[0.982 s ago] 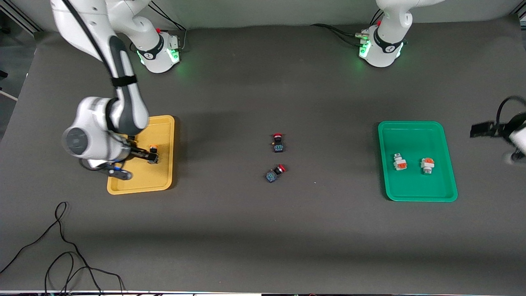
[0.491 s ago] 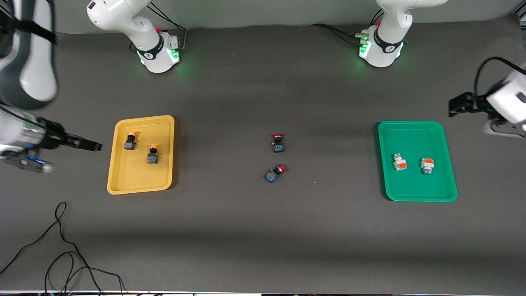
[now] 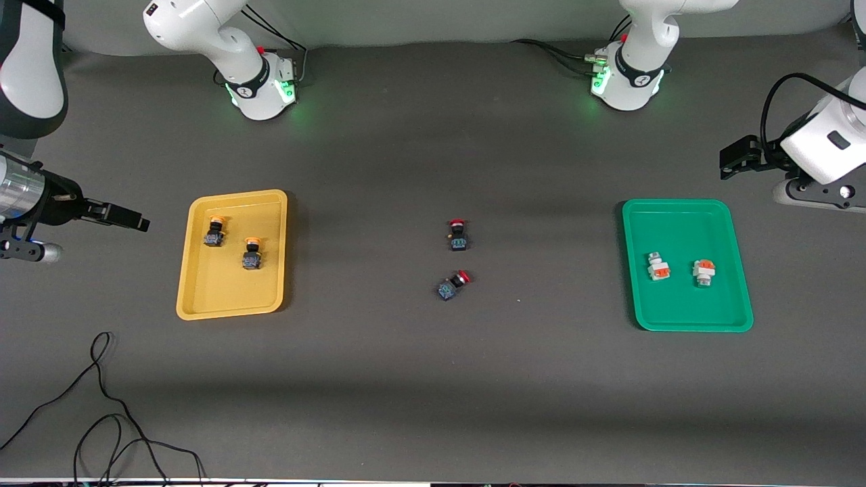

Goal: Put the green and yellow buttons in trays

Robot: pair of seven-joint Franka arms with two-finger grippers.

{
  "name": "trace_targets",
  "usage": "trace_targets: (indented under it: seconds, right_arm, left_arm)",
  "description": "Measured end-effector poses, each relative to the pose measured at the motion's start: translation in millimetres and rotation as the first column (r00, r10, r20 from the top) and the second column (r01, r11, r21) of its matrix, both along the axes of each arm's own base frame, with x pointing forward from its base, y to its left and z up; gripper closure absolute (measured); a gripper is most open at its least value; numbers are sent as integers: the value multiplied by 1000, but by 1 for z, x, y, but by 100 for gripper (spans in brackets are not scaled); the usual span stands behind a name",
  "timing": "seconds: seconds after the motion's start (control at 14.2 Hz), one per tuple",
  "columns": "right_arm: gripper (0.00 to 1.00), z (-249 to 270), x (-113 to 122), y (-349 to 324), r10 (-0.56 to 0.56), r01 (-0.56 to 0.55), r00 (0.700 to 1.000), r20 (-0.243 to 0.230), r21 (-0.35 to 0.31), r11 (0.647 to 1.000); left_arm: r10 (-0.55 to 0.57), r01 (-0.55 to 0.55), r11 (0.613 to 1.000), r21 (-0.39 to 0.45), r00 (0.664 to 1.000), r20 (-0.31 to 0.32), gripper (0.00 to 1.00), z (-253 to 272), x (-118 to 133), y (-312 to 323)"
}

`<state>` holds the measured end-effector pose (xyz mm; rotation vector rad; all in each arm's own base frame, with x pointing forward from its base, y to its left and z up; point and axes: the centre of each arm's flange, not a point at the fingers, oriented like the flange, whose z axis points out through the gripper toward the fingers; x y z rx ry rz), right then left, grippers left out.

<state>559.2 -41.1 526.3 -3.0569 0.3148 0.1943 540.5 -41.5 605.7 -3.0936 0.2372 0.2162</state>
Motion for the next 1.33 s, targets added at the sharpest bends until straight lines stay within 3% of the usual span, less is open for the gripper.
trace_targets:
  seconds: [0.28, 0.77, 1.33]
  right_arm:
    - [0, 23, -18, 7, 55, -55, 998, 4, -6, 998]
    - [0, 55, -45, 41, 119, -119, 993, 5, -35, 992]
    - [0, 74, -47, 30, 121, -121, 992, 42, -4, 993]
  left_arm:
    - [9, -9, 999, -43, 1000, -6, 0, -1, 0, -1]
    - [14, -14, 999, -44, 1000, -11, 0, -2, -1, 1]
    - [21, -22, 999, -41, 1000, -13, 0, -2, -1, 2]
